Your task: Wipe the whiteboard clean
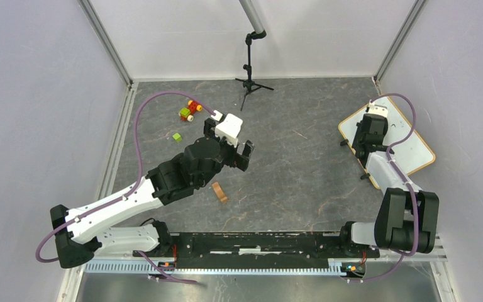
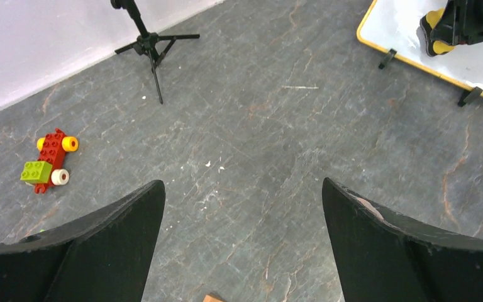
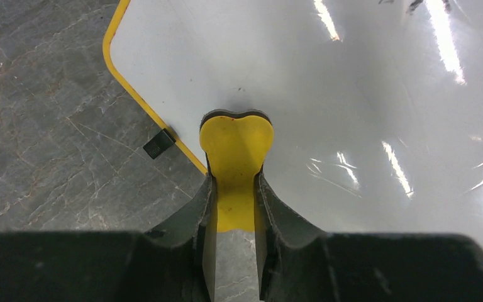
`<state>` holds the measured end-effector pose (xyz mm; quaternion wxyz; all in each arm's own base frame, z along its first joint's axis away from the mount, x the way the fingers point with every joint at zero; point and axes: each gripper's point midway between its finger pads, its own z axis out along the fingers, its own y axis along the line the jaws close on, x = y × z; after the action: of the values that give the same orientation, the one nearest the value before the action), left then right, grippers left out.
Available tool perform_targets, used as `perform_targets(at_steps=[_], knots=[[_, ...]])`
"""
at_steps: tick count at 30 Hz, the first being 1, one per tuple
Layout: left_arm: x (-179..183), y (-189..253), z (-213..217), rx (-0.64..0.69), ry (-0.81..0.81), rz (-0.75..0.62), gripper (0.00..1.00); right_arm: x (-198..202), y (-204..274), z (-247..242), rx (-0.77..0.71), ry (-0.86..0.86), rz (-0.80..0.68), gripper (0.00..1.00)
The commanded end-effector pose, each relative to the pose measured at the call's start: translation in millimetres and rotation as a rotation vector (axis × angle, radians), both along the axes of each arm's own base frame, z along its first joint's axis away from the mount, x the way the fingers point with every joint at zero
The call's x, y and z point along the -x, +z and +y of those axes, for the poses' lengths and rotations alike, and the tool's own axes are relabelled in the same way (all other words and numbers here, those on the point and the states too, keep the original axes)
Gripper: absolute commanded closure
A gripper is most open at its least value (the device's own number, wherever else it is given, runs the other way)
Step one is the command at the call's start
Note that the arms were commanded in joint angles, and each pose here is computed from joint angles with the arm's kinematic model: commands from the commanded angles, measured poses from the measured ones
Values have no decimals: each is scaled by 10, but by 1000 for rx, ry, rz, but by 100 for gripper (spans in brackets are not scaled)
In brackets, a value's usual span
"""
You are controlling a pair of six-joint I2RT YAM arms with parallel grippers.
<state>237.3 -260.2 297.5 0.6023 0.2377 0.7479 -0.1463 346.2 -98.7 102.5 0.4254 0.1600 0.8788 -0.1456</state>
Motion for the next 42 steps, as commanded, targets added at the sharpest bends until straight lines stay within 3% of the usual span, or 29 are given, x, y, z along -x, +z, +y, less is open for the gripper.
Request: perform_targets(at_steps=[1, 13, 25, 33, 42], knots=[[-77, 355, -76, 71, 30, -47, 0, -243, 432, -184, 64, -64, -98, 78], [-277, 430, -267, 37, 35, -156, 0, -93, 644, -826, 205, -292, -78, 78], [-325, 202, -252, 16, 54, -180, 0, -182, 905, -980, 287, -316, -127, 74], [-353, 134, -225, 10, 72, -174, 0, -337, 738, -990, 248, -279, -83, 74], [-346, 127, -224, 15, 69, -171, 0, -479, 361, -648, 71, -157, -72, 77]])
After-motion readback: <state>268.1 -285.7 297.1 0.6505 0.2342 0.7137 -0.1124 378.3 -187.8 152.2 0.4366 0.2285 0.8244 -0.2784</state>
